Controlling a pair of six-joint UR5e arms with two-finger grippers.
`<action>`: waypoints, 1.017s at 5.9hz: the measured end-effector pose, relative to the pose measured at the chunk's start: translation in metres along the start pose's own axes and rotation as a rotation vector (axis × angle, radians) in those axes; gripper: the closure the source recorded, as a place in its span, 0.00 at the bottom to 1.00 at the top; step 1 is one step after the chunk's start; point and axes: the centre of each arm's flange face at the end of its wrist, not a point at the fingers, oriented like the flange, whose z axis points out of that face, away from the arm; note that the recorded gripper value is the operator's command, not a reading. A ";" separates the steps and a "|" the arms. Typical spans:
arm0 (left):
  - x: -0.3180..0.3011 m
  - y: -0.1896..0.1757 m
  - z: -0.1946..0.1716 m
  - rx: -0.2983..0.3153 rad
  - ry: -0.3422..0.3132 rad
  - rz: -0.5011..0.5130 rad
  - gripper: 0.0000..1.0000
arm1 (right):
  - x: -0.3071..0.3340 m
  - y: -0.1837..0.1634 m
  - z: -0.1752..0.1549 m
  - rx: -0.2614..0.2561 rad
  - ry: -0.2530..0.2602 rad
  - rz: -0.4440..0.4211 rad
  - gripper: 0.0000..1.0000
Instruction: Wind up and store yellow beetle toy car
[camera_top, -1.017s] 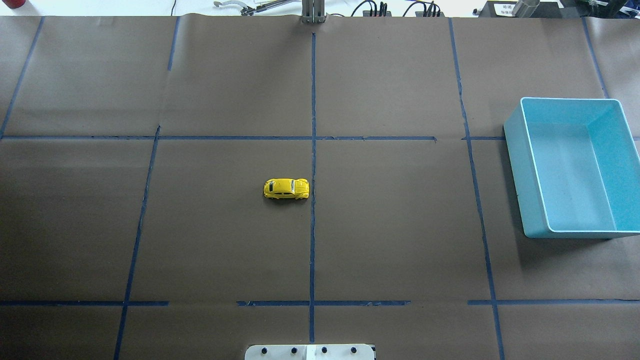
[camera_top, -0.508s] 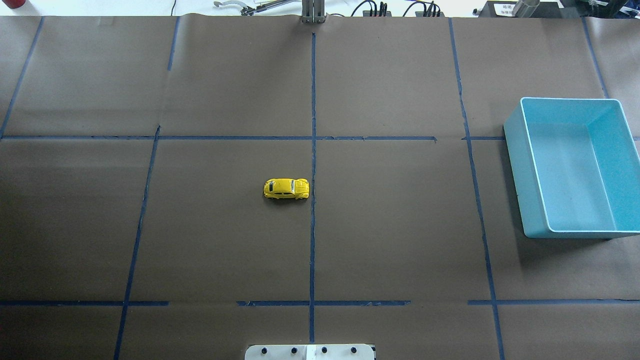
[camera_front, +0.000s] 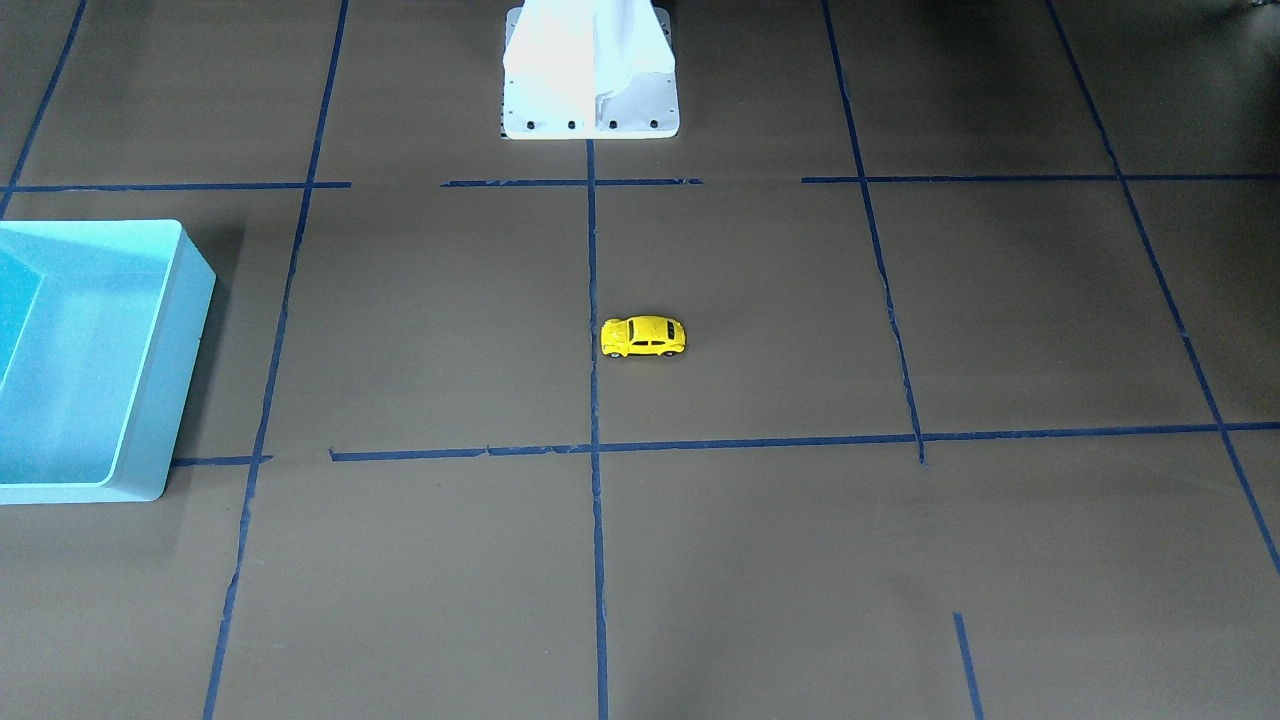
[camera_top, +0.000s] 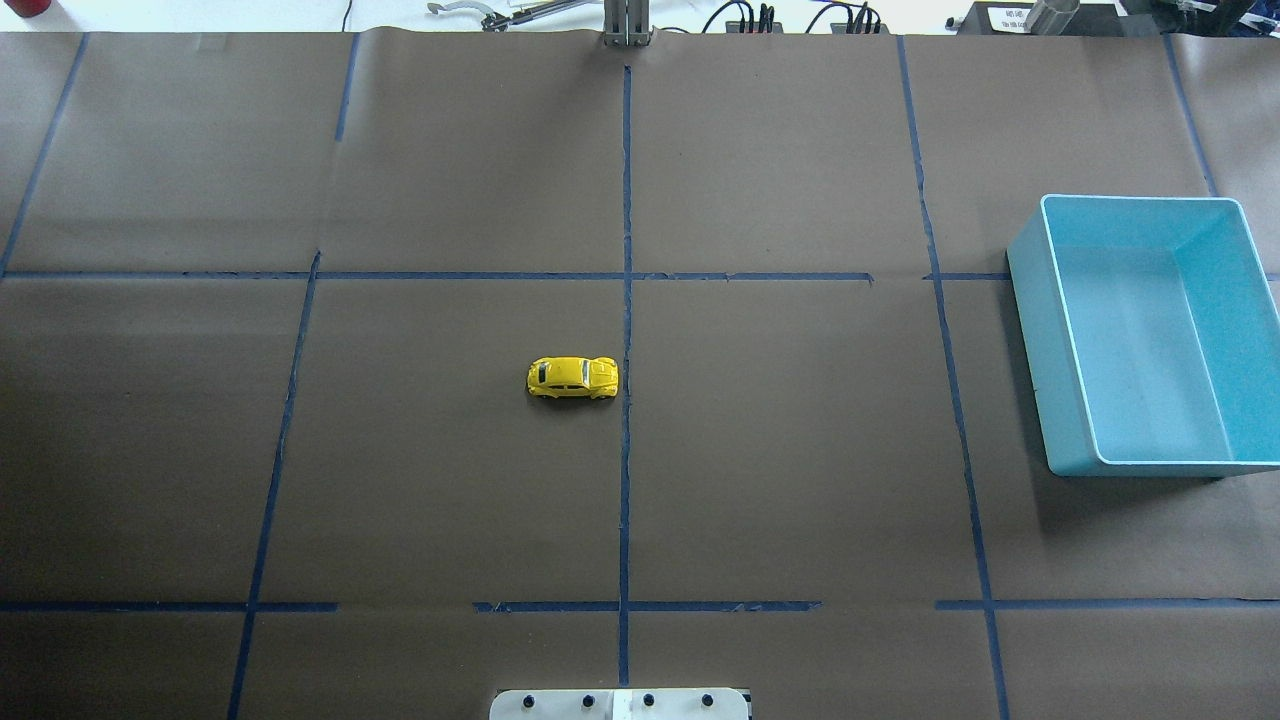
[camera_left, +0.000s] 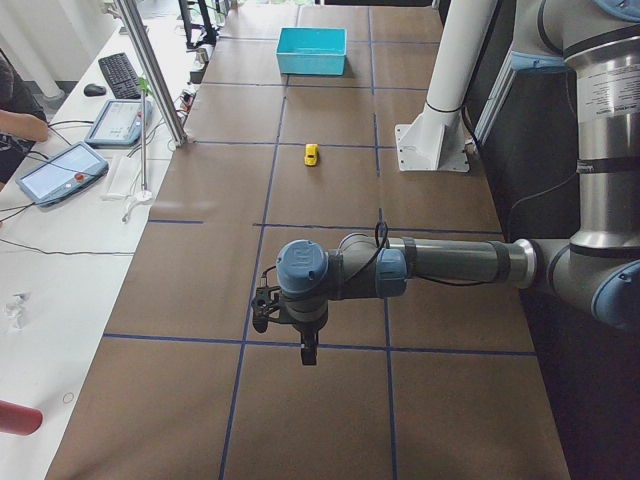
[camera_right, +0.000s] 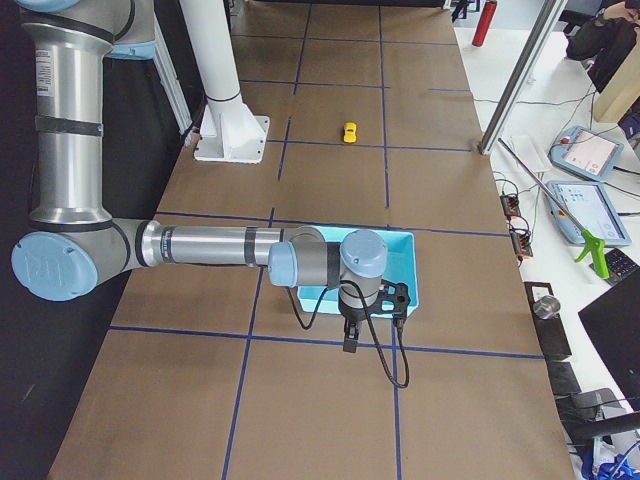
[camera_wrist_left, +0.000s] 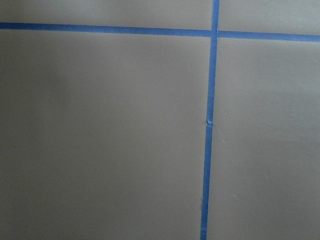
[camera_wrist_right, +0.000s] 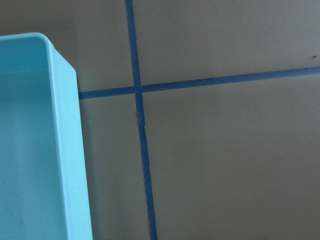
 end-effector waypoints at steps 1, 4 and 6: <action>0.015 -0.018 -0.010 0.023 -0.001 0.038 0.00 | 0.000 0.000 0.000 -0.001 0.000 0.001 0.00; 0.195 -0.125 -0.014 0.040 0.017 0.386 0.00 | 0.001 0.001 0.001 -0.001 0.000 0.001 0.00; 0.335 -0.153 0.000 0.037 0.033 0.607 0.00 | 0.000 0.001 0.000 0.000 0.000 0.000 0.00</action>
